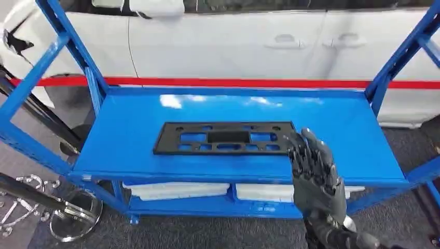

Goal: Take the parts from the cabinet and place them on the table.

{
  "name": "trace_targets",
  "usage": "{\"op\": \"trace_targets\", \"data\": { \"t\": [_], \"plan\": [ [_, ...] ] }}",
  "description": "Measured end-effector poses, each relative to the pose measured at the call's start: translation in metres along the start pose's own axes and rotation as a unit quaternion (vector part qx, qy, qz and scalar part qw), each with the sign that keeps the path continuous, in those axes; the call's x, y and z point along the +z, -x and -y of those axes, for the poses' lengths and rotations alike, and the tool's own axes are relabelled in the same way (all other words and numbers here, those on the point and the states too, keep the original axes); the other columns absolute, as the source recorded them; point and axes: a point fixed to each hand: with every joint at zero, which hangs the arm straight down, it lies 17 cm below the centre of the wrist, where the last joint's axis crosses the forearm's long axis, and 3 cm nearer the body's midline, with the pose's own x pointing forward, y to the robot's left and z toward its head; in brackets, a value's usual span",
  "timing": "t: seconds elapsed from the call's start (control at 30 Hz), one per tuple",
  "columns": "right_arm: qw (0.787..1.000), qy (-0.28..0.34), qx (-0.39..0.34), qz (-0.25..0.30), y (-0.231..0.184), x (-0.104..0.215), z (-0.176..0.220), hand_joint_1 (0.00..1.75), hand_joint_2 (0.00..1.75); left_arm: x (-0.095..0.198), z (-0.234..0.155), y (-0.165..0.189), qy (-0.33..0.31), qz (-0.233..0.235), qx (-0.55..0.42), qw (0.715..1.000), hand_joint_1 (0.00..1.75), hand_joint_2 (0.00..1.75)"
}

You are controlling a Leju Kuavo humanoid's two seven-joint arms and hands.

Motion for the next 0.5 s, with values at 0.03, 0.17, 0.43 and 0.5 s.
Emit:
{"op": "trace_targets", "data": {
  "t": [0.03, 0.17, 0.43, 0.5],
  "plan": [
    [1.000, 0.002, 0.000, -0.009, 0.005, 0.001, 0.000, 0.00, 0.00, 0.000, -0.001, -0.001, -0.003, 0.000, -0.002, 1.000, 0.00, 0.00],
    [0.998, 0.004, -0.003, -0.058, 0.032, 0.010, -0.001, 0.00, 0.00, 0.000, -0.004, 0.003, -0.006, -0.004, -0.009, 1.000, 0.00, 0.00],
    [0.996, 0.000, -0.012, -0.093, 0.057, 0.020, -0.007, 0.00, 0.00, 0.000, -0.007, 0.002, -0.007, -0.003, -0.011, 1.000, 0.00, 0.00],
    [0.995, 0.000, -0.012, -0.094, 0.059, 0.021, -0.006, 0.00, 0.00, -0.001, -0.006, 0.000, -0.007, -0.002, -0.011, 1.000, 0.00, 0.00]
  ]
}}
